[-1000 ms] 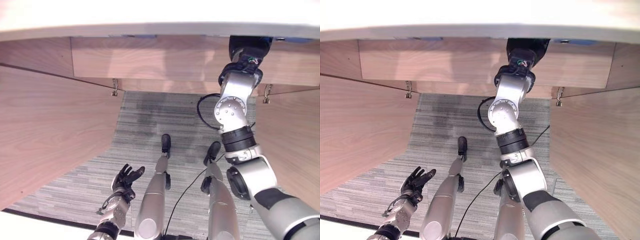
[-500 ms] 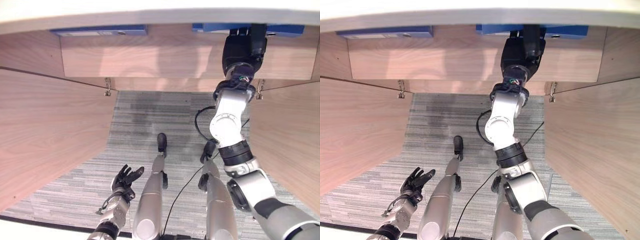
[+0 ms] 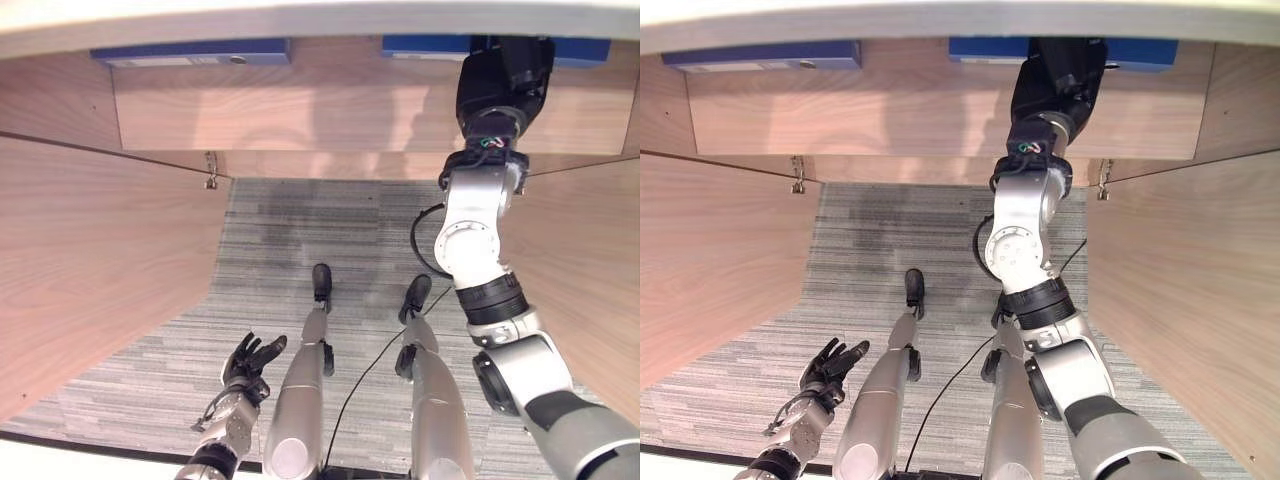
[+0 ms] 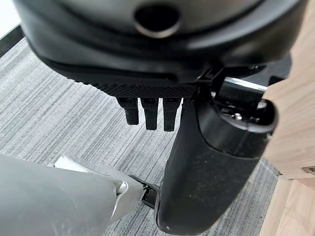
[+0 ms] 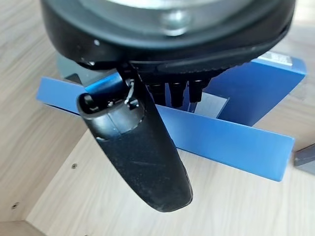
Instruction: Put the empty folder in the office cabinet
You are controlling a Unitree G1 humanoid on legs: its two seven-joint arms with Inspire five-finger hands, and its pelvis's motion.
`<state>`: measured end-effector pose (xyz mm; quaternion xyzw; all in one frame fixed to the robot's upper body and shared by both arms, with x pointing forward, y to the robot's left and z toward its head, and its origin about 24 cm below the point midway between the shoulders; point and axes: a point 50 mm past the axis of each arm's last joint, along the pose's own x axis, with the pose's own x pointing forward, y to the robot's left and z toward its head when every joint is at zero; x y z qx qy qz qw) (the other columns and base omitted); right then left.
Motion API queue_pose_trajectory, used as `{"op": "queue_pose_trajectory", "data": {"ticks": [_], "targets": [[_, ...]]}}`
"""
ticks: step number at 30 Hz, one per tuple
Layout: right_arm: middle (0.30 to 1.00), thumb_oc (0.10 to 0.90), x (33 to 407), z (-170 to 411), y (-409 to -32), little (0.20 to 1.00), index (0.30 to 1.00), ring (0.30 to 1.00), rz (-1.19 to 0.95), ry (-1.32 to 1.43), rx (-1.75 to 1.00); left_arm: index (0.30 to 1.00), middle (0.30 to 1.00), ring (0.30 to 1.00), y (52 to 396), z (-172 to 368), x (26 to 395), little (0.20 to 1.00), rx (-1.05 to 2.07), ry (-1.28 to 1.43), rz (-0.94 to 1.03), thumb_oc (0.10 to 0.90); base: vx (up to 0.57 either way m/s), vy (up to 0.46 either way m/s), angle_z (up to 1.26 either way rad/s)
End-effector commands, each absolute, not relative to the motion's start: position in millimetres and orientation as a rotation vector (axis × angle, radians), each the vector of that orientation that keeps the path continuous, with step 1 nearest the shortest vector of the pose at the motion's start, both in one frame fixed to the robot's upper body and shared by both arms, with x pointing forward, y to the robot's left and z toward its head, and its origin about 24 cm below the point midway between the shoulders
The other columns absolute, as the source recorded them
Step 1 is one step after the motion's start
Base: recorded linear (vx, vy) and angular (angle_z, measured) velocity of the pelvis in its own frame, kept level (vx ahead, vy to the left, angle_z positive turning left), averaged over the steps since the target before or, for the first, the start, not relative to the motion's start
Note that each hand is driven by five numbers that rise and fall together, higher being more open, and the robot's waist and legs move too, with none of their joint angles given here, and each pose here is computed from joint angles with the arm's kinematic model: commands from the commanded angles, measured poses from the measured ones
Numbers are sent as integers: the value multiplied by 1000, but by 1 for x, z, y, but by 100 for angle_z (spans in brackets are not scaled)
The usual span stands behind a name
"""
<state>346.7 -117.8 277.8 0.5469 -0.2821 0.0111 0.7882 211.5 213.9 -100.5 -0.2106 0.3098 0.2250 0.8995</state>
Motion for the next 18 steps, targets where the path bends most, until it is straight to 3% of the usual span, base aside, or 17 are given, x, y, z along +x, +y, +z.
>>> {"op": "queue_pose_trajectory", "data": {"ticks": [1, 18], "targets": [[900, 800, 324, 334, -106, 900, 900, 900, 205, -860, 1098, 900, 900, 900, 251, -111, 175, 900, -355, 706, 595, 800, 0, 0, 0], [900, 800, 343, 262, -60, 900, 900, 900, 319, -486, 828, 900, 900, 900, 248, -106, 189, 900, -354, 698, 568, 800, 0, 0, 0]]}}
